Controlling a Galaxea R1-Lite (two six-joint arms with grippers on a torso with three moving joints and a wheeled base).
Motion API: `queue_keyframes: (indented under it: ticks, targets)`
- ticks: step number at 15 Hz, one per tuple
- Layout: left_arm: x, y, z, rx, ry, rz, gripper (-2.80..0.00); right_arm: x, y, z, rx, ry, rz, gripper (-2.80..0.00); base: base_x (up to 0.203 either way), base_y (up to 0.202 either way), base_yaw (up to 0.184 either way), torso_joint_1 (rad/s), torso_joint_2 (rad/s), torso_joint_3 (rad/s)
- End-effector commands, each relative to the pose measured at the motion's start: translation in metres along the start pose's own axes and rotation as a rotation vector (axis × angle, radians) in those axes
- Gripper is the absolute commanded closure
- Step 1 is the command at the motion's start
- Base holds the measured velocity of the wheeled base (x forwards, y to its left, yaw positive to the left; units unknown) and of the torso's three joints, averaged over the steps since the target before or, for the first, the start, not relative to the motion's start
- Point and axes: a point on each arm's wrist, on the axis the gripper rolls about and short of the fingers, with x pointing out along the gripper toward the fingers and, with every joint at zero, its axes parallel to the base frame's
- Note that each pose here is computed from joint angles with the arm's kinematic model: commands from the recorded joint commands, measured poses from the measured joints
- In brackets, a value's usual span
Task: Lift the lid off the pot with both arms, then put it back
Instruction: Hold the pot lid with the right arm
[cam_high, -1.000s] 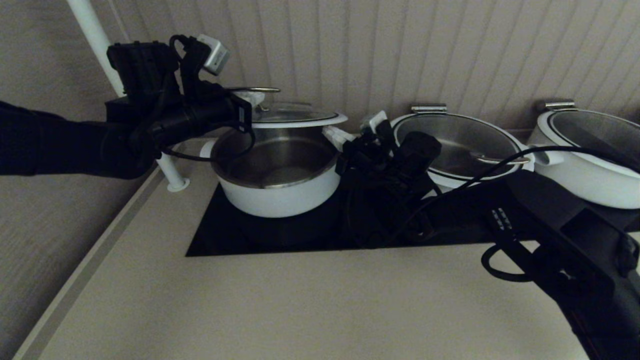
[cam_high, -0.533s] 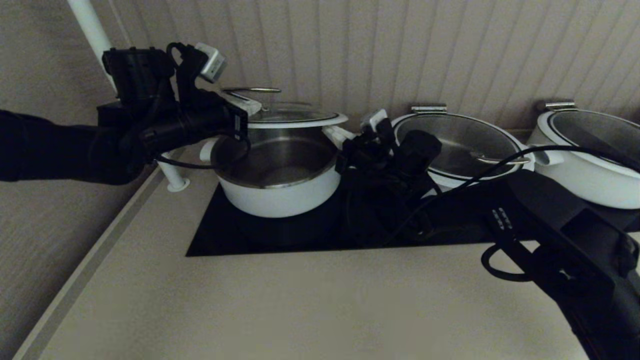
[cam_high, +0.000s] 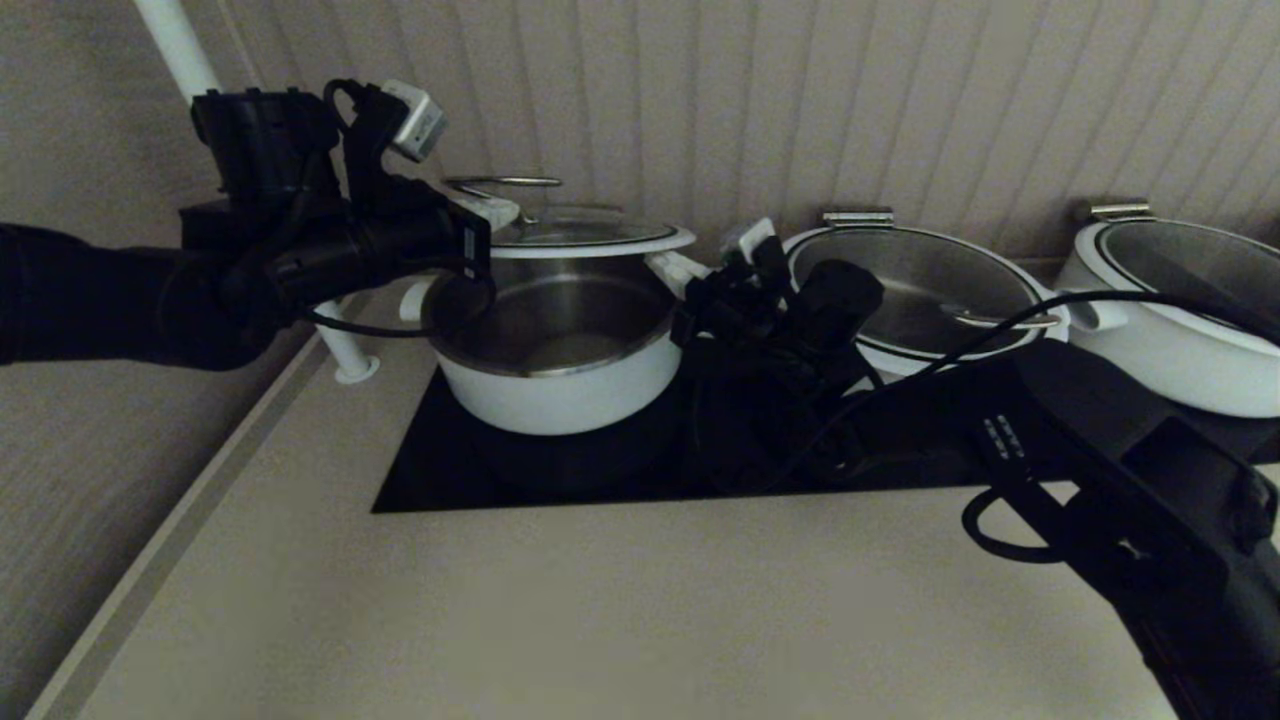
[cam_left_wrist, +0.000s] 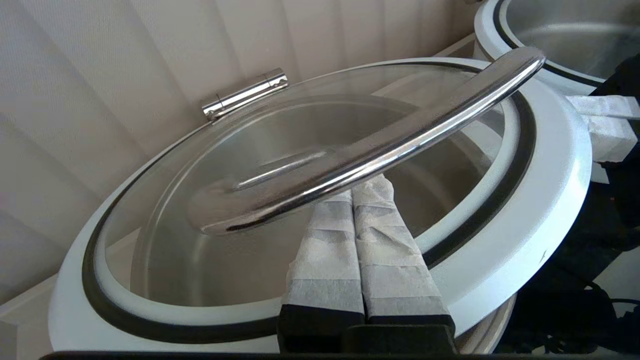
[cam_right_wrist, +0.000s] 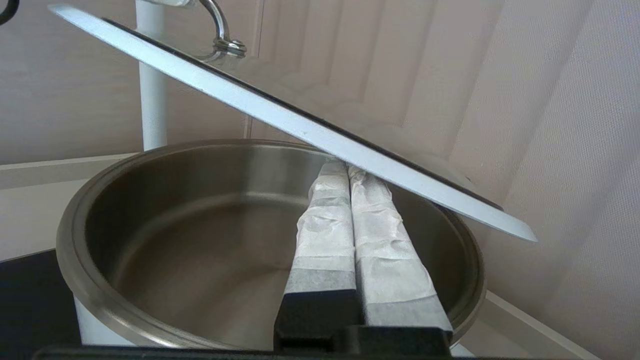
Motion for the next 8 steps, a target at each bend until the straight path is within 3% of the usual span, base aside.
queue_keyframes:
  ticks: [1, 8]
  targets:
    - [-0.0006, 0.0008, 0.0007, 0.002, -0.004, 0.002, 0.0, 0.0001, 0.0001, 0.0009, -0.005, -0.009, 0.002, 0.0, 0.0, 0.0, 0.0, 0.0, 0.0, 0.0]
    - [-0.0069, 0.0003, 0.0078, 0.0, 0.003, 0.0, 0.0, -0.0005, 0.0009, -0.0029, -0.002, -0.003, 0.002, 0.0, 0.0, 0.0, 0.0, 0.0, 0.0, 0.0]
